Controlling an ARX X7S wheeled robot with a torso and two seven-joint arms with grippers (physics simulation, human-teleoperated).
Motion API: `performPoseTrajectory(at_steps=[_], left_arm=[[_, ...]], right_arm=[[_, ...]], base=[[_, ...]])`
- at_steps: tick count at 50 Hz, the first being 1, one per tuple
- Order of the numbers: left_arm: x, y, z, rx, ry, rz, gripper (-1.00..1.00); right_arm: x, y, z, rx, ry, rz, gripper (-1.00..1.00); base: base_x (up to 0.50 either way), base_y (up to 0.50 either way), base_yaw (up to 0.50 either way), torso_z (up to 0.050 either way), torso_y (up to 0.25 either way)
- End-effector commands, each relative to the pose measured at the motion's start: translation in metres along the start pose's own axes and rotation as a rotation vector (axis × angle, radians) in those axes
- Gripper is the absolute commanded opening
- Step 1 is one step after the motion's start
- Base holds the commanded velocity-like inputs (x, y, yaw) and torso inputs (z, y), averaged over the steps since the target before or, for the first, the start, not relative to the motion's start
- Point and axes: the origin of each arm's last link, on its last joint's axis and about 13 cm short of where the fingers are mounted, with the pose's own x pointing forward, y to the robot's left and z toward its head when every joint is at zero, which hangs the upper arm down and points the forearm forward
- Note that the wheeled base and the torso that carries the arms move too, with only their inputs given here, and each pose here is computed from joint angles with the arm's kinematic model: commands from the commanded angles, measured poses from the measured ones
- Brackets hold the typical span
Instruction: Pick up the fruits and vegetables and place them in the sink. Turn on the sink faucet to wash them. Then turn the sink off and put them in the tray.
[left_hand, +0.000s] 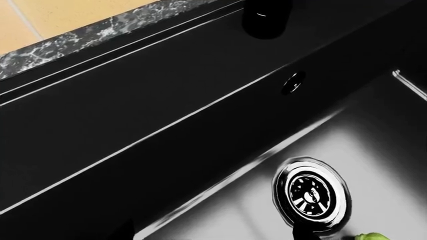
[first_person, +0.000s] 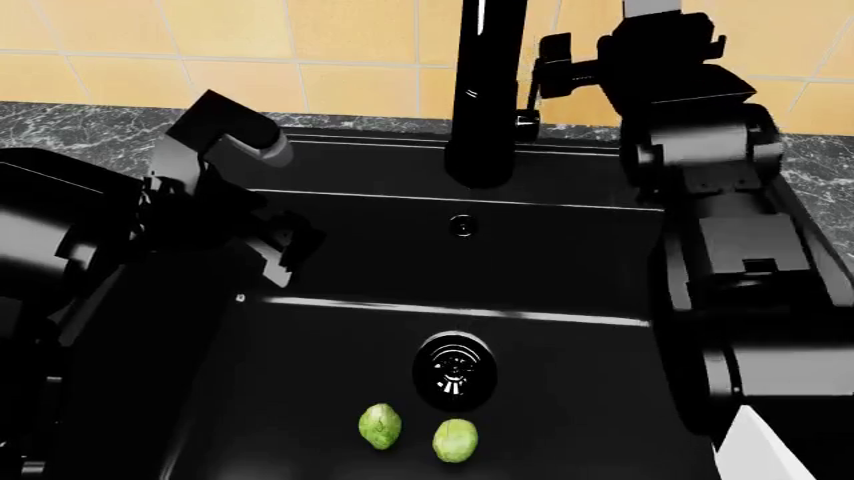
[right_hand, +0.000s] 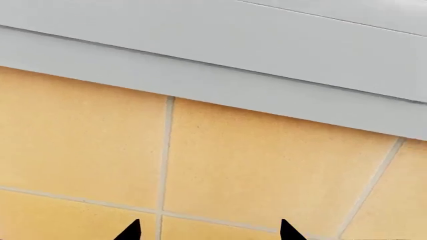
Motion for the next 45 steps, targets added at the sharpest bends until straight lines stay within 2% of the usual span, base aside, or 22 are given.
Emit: performPoseTrajectory(at_steps=[1,5,10,13,15,22,23,25,33,35,39,40,45], left_arm=[[0.001,-0.001,0.001,-0.007,0.009,-0.010,1.00],[0.000,-0.001,0.002,-0.006,0.012,-0.013,1.00],[-0.004,0.001,0.005,-0.012,0.011,-0.012,1.00],[-0.006,0.001,0.007,-0.014,0.012,-0.015,1.00],[-0.007,0.000,0.008,-0.016,0.019,-0.025,1.00],[-0.005,-0.002,0.008,-0.022,0.066,-0.080,1.00],[-0.006,-0.002,0.008,-0.022,0.070,-0.083,1.00],[-0.007,-0.002,0.009,-0.022,0.074,-0.086,1.00],[-0.007,-0.002,0.009,-0.022,0.076,-0.087,1.00],[-0.006,-0.002,0.008,-0.004,0.087,-0.071,1.00],[-0.005,-0.003,0.006,0.025,0.087,-0.119,1.00],[-0.005,-0.002,0.006,0.027,0.086,-0.155,1.00],[-0.008,0.000,0.007,0.019,0.071,-0.179,1.00]], right_arm=[[-0.035,-0.030,0.022,-0.071,0.054,0.041,1.00],[-0.049,-0.038,0.030,-0.109,0.072,0.088,1.00],[-0.077,-0.046,0.043,-0.168,0.112,0.237,1.00],[-0.092,-0.051,0.051,-0.147,0.117,0.304,1.00],[-0.103,-0.055,0.054,-0.164,0.140,0.335,1.00],[-0.134,-0.065,0.051,-0.235,0.218,0.392,1.00],[-0.140,-0.067,0.054,-0.246,0.207,0.350,1.00],[-0.148,-0.063,0.056,-0.247,0.207,0.395,1.00],[-0.152,-0.062,0.057,-0.251,0.204,0.395,1.00],[-0.153,-0.062,0.057,-0.314,0.240,0.441,1.00],[-0.159,-0.067,0.059,-0.457,0.342,0.525,1.00],[-0.160,-0.069,0.059,-0.476,0.367,0.541,1.00],[-0.167,-0.074,0.059,-0.576,0.428,0.622,1.00]], base=[[0.00,0.00,0.00,0.000,0.000],[0.00,0.00,0.00,0.000,0.000],[0.00,0.00,0.00,0.000,0.000],[0.00,0.00,0.00,0.000,0.000],[0.00,0.00,0.00,0.000,0.000],[0.00,0.00,0.00,0.000,0.000],[0.00,0.00,0.00,0.000,0.000],[0.00,0.00,0.00,0.000,0.000],[0.00,0.00,0.00,0.000,0.000],[0.00,0.00,0.00,0.000,0.000],[0.00,0.00,0.00,0.000,0.000],[0.00,0.00,0.00,0.000,0.000],[0.00,0.00,0.00,0.000,0.000]])
